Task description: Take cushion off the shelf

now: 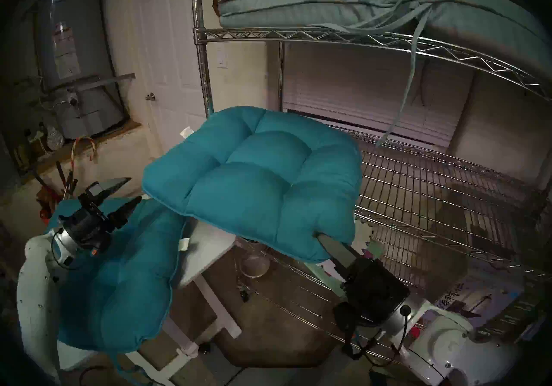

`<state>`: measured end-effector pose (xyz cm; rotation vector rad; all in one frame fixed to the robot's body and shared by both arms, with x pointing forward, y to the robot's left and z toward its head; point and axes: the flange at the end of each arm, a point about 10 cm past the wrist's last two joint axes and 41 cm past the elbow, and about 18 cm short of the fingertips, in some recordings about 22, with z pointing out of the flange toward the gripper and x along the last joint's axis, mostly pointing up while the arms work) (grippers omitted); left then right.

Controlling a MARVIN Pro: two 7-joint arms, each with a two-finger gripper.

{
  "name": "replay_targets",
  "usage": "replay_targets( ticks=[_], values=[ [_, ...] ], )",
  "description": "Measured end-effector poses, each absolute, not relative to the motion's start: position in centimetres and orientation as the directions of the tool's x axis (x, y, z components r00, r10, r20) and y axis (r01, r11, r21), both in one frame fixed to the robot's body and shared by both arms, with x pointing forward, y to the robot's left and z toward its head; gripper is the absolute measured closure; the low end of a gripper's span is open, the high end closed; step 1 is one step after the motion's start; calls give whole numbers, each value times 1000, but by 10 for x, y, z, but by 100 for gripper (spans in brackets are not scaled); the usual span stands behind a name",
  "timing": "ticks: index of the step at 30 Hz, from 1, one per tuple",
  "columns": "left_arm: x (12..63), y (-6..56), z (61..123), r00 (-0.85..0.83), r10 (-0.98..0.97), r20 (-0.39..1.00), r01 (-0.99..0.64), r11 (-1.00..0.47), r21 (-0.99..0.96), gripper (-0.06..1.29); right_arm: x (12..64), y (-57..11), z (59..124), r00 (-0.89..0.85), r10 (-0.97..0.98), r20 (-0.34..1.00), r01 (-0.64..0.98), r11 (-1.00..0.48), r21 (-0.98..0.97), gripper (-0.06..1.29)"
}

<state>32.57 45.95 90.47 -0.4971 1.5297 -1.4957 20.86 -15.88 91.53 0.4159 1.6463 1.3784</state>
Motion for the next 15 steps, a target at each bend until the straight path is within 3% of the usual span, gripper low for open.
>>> replay_targets(
  ticks=[15],
  values=[
    [350, 452, 918, -513, -737, -440, 384, 262, -885, -3, 209, -161, 915, -519, 746, -417, -279, 313, 908, 122]
  ],
)
